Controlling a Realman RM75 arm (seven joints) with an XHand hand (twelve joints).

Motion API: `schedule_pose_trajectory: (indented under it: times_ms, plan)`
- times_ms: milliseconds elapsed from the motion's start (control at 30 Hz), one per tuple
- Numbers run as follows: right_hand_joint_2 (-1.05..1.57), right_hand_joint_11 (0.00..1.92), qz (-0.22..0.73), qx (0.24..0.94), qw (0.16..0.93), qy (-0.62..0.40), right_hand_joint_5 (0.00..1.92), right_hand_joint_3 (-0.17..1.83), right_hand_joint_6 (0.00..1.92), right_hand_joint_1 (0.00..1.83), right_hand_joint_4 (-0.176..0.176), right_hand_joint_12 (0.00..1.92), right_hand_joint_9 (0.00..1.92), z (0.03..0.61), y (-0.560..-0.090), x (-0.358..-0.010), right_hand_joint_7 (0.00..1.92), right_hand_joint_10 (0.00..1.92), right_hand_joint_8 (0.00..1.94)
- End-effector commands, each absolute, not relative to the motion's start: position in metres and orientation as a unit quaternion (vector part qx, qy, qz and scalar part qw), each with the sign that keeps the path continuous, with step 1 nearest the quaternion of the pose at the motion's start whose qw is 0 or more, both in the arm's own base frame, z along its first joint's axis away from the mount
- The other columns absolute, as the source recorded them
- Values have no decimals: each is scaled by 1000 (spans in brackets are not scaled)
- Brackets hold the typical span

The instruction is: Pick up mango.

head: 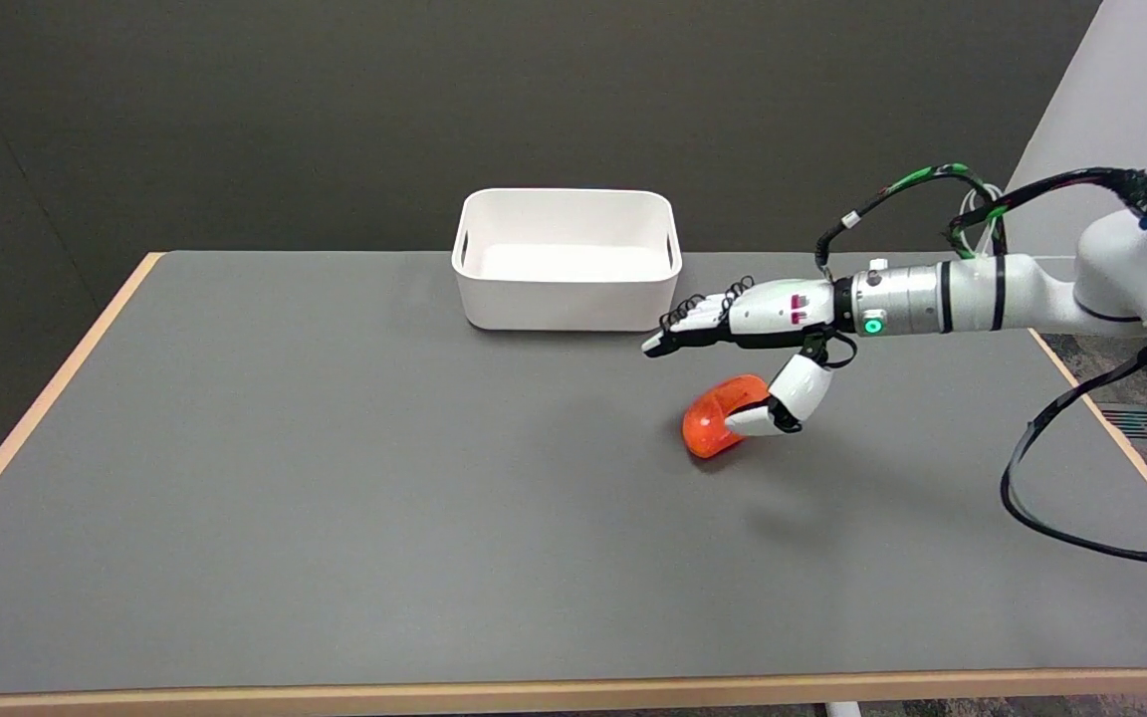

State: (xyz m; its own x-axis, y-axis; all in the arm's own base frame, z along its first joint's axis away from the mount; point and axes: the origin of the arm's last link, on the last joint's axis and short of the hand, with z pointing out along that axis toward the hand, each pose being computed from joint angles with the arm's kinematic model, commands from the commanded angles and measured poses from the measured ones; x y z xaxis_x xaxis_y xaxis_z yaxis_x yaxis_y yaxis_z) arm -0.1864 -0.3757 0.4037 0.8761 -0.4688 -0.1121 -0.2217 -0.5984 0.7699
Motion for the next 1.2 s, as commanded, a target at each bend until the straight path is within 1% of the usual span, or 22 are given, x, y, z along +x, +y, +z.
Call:
schedule_pose_trajectory:
  times_ms: [33, 133, 200, 467, 567, 967, 1200]
  plan:
    - [616, -1, -150, 872, 427, -188, 72, 871, 324, 542, -50, 898, 57, 404, -383, -211, 151, 594, 288]
    - [616, -1, -149, 872, 427, -188, 72, 873, 325, 539, -50, 900, 59, 405, -383, -211, 153, 594, 290]
    - [573, -1, -149, 872, 427, -188, 51, 960, 376, 529, -51, 924, 43, 405, -383, -211, 112, 628, 383]
    - [572, -1, -158, 861, 441, -197, 50, 963, 381, 527, -51, 926, 45, 413, -382, -220, 112, 630, 387]
    - [614, -1, -168, 854, 449, -201, 73, 873, 326, 540, -50, 910, 63, 416, -383, -227, 156, 594, 294]
    - [613, -1, -187, 844, 445, -234, 76, 881, 324, 551, -41, 909, 67, 414, -377, -252, 158, 573, 286]
    - [614, -1, -186, 847, 438, -237, 79, 883, 326, 553, -40, 908, 69, 412, -374, -253, 160, 571, 286]
